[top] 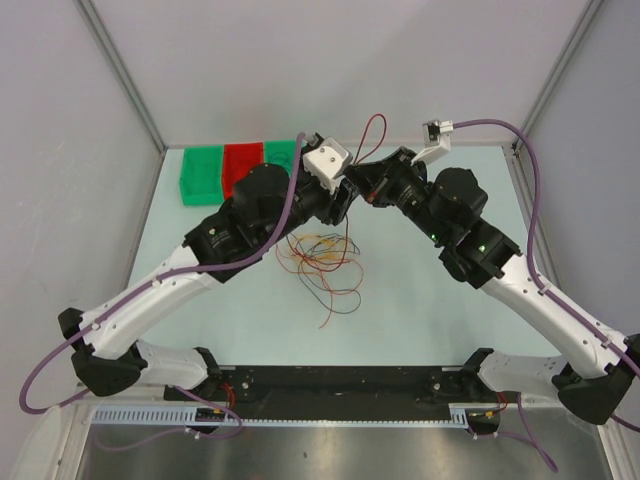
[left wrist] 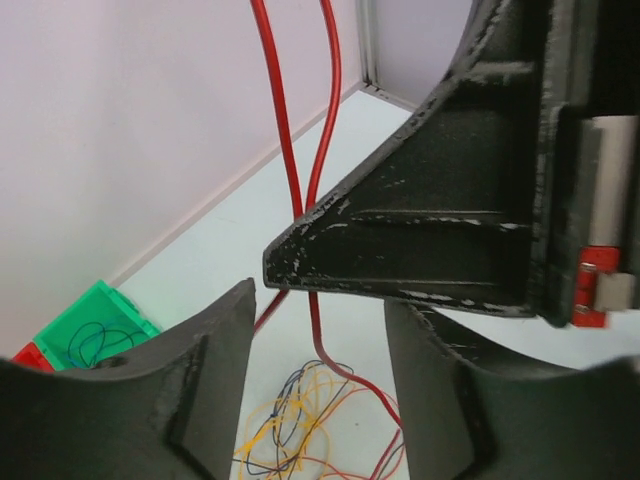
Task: Untangle the cables
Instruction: Untie the cable.
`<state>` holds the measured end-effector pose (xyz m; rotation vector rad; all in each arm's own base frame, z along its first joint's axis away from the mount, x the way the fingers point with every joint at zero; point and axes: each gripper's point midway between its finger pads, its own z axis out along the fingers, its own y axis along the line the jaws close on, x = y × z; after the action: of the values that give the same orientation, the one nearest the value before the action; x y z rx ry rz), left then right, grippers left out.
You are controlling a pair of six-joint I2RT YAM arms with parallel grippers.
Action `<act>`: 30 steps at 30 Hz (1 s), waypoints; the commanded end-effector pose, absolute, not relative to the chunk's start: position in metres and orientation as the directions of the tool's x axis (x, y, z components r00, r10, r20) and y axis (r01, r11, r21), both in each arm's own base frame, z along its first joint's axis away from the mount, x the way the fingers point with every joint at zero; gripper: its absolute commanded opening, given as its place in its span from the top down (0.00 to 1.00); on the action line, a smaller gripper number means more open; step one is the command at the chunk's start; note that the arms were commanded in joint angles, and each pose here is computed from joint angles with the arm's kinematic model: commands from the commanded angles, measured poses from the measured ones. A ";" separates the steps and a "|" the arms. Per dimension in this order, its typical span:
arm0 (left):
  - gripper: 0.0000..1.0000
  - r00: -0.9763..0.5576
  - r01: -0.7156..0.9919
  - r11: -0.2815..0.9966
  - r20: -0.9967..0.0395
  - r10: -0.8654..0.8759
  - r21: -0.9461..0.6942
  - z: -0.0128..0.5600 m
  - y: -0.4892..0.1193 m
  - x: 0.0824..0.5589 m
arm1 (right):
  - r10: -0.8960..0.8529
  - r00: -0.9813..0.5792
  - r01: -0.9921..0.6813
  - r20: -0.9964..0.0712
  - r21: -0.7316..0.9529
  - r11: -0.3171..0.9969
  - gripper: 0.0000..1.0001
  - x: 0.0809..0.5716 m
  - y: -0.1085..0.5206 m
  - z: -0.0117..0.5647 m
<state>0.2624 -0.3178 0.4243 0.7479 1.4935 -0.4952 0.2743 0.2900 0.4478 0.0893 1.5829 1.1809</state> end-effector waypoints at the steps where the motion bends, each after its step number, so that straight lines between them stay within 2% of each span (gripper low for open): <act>1: 0.39 0.100 0.674 0.714 -0.981 0.168 0.191 0.430 -0.309 0.268 | 0.616 -0.415 -0.586 -0.669 0.715 0.381 1.00 0.245 0.292 0.483; 4: 0.38 0.111 0.650 0.728 -0.975 0.193 0.218 0.430 -0.303 0.271 | 0.616 -0.421 -0.587 -0.666 0.717 0.375 1.00 0.243 0.293 0.484; 7: 0.44 0.124 0.644 0.726 -0.970 0.209 0.239 0.431 -0.300 0.271 | 0.614 -0.423 -0.589 -0.667 0.717 0.372 1.00 0.242 0.294 0.484; 11: 0.62 0.122 0.646 0.728 -0.973 0.197 0.229 0.432 -0.298 0.268 | 0.613 -0.424 -0.587 -0.667 0.718 0.374 1.00 0.243 0.295 0.483; 15: 0.73 0.118 0.654 0.724 -0.975 0.186 0.217 0.432 -0.299 0.266 | 0.605 -0.435 -0.585 -0.667 0.720 0.373 1.00 0.243 0.299 0.479; 19: 0.99 0.102 0.657 0.727 -0.979 0.176 0.199 0.431 -0.301 0.267 | 0.601 -0.441 -0.580 -0.667 0.722 0.376 1.00 0.243 0.303 0.476; 22: 1.00 0.089 0.653 0.733 -0.980 0.178 0.193 0.426 -0.302 0.269 | 0.589 -0.442 -0.586 -0.677 0.715 0.381 0.99 0.243 0.306 0.474; 26: 1.00 0.074 0.586 0.787 -0.980 0.186 0.193 0.424 -0.288 0.283 | 0.600 -0.386 -0.551 -0.701 0.697 0.459 0.53 0.253 0.290 0.469; 28: 1.00 0.058 0.569 0.806 -0.985 0.162 0.166 0.426 -0.279 0.289 | 0.593 -0.362 -0.510 -0.719 0.685 0.520 0.39 0.257 0.275 0.461; 30: 1.00 0.034 0.546 0.828 -0.992 0.125 0.123 0.426 -0.264 0.302 | 0.621 -0.308 -0.427 -0.721 0.688 0.586 0.32 0.270 0.247 0.457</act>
<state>0.2833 -0.2957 0.4082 0.7188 1.5270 -0.3473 0.2598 0.2933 0.4493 0.0538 1.5946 1.2084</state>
